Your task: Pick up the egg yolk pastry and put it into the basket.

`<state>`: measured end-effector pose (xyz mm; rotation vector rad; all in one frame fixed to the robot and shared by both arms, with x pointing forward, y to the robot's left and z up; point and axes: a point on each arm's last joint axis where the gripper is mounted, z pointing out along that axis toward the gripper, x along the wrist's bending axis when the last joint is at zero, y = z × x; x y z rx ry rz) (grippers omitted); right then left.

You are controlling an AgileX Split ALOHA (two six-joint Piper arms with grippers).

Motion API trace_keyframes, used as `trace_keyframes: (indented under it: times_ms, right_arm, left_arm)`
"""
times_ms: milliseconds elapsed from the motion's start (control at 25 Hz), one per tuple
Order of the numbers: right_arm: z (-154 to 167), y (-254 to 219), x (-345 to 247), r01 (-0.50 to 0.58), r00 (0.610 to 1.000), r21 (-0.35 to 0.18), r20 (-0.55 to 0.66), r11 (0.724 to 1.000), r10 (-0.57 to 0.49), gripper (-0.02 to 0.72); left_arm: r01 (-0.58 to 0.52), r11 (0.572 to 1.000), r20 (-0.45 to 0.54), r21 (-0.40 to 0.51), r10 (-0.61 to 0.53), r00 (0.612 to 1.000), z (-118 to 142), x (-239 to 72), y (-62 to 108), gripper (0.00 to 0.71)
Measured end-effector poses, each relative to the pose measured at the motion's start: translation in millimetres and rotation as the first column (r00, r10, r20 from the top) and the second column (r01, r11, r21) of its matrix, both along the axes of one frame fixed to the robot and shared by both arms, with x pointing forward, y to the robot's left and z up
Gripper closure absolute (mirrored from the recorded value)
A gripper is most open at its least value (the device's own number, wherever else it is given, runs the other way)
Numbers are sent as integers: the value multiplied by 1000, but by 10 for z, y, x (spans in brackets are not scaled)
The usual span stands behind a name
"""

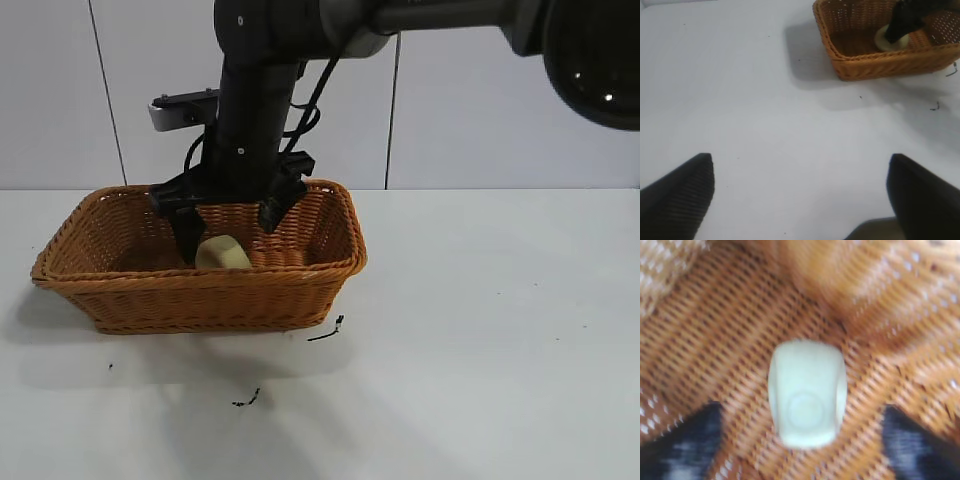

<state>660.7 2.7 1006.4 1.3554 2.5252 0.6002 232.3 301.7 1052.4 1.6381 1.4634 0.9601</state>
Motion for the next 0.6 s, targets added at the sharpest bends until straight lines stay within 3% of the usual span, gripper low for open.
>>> trace_keyframes:
  times_ms: [280, 600]
  right_arm:
    - [138, -890, 455, 197, 980, -2, -4, 980, -197, 10]
    - [125, -2226, 828, 452, 891, -28, -29, 891, -453, 10]
  left_arm:
    - [0, 1000, 0, 0, 0, 1000, 0, 0, 0, 14]
    - [0, 1000, 0, 0, 0, 1000, 0, 0, 0, 14]
